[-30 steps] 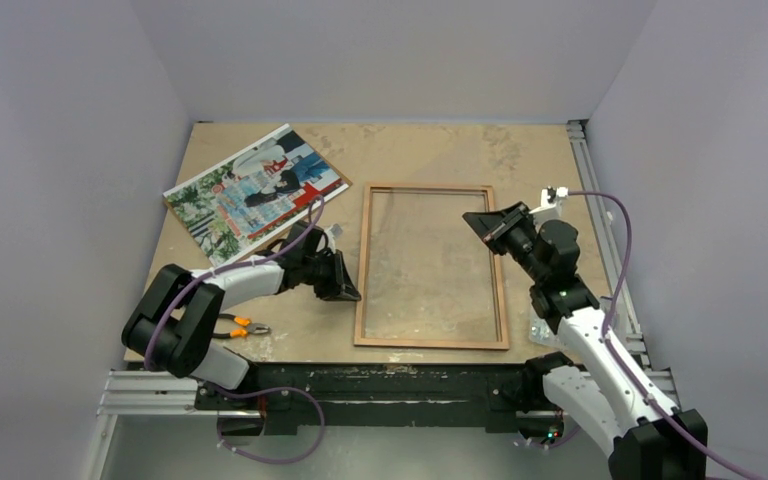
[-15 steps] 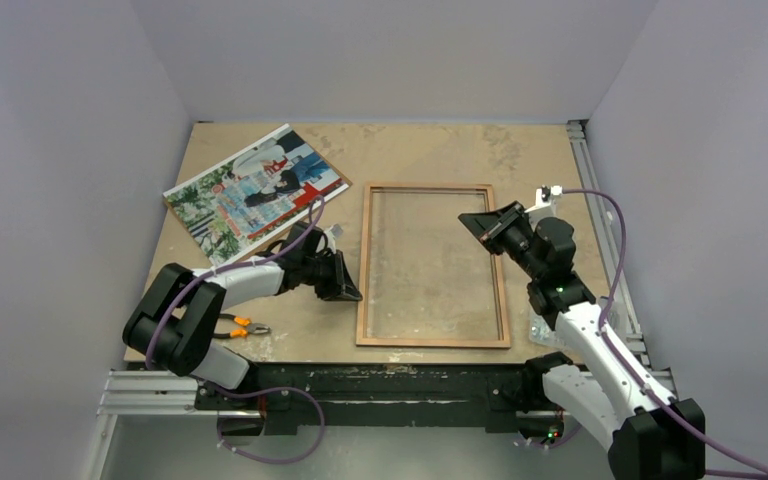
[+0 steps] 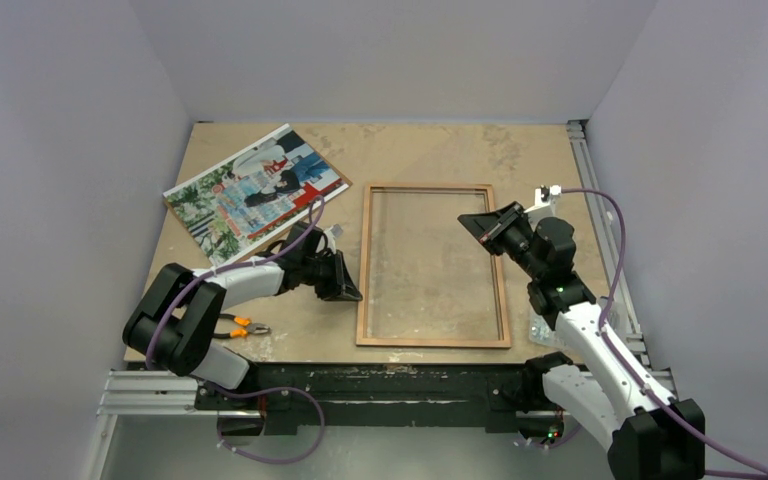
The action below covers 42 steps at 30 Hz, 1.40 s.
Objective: Put the photo into the frame
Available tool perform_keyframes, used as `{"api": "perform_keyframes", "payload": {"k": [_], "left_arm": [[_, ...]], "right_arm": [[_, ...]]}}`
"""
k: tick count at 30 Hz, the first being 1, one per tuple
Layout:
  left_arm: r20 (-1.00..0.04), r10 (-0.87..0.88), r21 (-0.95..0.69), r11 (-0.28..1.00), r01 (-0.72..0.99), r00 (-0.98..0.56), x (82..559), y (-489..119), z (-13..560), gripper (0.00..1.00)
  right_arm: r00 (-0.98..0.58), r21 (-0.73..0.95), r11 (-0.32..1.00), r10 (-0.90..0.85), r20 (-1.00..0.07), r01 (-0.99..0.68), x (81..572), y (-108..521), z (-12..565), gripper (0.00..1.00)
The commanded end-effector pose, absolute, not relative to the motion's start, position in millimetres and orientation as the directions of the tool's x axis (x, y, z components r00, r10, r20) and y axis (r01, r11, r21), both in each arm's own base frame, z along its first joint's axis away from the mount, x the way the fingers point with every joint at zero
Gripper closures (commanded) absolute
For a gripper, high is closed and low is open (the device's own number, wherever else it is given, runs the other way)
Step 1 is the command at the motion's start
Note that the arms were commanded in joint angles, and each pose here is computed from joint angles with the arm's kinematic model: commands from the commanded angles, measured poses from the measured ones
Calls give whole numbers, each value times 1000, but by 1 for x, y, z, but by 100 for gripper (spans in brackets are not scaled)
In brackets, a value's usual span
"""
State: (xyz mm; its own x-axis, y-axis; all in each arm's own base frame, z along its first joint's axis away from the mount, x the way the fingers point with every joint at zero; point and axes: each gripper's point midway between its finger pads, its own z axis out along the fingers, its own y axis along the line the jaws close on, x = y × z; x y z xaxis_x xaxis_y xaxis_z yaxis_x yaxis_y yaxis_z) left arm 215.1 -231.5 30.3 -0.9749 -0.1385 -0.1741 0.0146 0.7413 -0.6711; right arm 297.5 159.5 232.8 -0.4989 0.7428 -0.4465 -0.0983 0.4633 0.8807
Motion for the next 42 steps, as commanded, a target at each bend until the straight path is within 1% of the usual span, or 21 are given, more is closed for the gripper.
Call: {"api": "perform_keyframes", "payload": {"k": [1,15,28,32,42], "left_arm": [[-129,-129,-599,800,-26,-983,199,-216,2,94],[-129,-126,-596,803,-24,-984,197,-214,2,95],[-127,-124,-592,806,-25,-984,196,-213,1,95],[-129,-124,-591,806,-24,-984,196,-213,1,96],[-126,-123,-587,809,-26,-984,196,-212,-1,96]], "right_arm": [[-470,895,428,769,-433,-126,299,159,250,100],[-485,929,358,798,-357,-96,302,163,259,100],[-475,928,360,803,-359,-94,304,162,261,100],[-453,913,399,800,-394,-89,306,157,263,100],[-460,910,411,798,-390,-57,303,155,246,100]]}}
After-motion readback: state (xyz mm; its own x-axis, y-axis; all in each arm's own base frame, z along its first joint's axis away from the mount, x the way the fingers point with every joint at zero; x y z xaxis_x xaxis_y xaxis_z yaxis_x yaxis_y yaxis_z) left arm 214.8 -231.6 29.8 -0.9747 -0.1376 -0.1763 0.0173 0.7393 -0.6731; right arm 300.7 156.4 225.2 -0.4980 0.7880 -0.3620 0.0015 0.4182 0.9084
